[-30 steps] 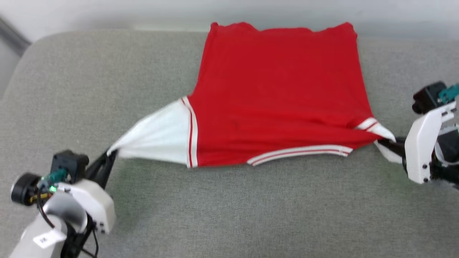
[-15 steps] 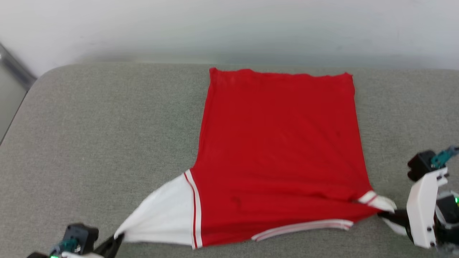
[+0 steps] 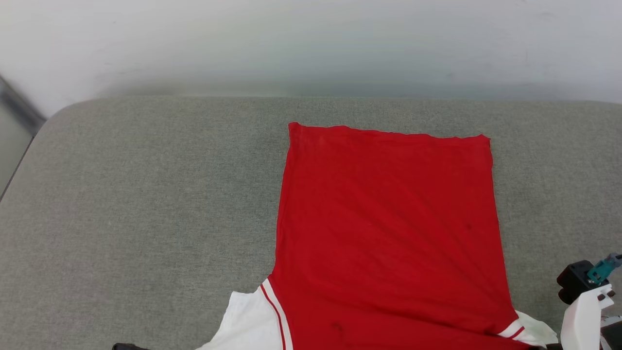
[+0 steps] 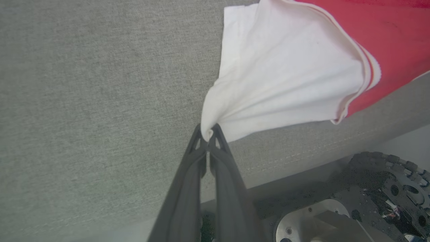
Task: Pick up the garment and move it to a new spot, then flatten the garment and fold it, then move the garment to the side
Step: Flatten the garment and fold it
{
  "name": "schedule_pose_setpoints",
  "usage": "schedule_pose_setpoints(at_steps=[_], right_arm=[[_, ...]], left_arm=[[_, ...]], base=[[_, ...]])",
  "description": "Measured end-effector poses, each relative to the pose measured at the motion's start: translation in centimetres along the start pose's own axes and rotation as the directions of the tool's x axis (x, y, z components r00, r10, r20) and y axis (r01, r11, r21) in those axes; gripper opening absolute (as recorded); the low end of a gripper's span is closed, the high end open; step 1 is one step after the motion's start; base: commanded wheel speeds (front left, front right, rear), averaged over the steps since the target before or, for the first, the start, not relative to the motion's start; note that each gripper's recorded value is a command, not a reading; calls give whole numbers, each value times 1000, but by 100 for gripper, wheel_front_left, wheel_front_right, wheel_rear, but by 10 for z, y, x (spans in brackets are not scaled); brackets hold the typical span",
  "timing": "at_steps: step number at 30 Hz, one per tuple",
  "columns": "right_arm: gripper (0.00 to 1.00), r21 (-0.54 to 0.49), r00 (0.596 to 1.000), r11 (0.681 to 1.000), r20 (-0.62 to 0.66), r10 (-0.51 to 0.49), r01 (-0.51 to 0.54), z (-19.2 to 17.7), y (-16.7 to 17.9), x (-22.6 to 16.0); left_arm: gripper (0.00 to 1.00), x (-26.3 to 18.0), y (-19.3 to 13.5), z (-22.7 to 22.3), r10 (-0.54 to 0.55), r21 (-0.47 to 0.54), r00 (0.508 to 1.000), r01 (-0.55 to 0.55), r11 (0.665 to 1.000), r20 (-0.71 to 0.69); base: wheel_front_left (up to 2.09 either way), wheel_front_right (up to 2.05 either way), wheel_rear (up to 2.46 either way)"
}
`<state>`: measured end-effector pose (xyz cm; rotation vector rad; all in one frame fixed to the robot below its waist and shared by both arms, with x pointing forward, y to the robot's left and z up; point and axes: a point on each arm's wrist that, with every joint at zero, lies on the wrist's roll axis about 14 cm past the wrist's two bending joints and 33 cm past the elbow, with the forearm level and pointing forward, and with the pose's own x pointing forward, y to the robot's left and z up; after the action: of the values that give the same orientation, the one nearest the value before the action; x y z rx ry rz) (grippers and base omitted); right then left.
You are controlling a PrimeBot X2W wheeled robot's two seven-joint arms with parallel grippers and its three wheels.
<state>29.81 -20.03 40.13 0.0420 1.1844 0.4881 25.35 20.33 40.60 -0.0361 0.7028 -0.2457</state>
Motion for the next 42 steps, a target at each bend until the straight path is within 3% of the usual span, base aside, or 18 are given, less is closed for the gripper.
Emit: schedule_pose_setpoints(at_steps=[4,5,6,15,24,33,42], right_arm=[[0,-5,1000,1000,16,7,-7,5,5,-1],[18,-11,1000,1000,28,7,-7,9,6,-2],[100,-24,999,1000,40,0,1,12,5,-3],[100,6,992,999,125,34,-35,57,5,-19],[100,-81,972,995,233,-43,63,159,-12,-35],[100,-68,984,988,123,-132,141,224,-34,18],[100,-5,975,975,22,-220,220,252,-65,79]], left_arm=[[0,3,-9,1,-26,-17,1000,26,1000,1],[0,3,-10,3,-29,-16,1000,29,999,7],[0,4,-10,6,-30,-16,999,30,999,16],[0,2,-24,29,-75,-21,995,76,997,63],[0,1,-39,45,-131,-3,990,131,991,46],[0,16,-45,56,-163,0,986,163,987,21],[0,29,-39,56,-135,-21,991,135,991,0]], base=[[0,0,0],[0,0,0],[0,0,0],[0,0,0],[0,0,0],[0,0,0],[0,0,0]])
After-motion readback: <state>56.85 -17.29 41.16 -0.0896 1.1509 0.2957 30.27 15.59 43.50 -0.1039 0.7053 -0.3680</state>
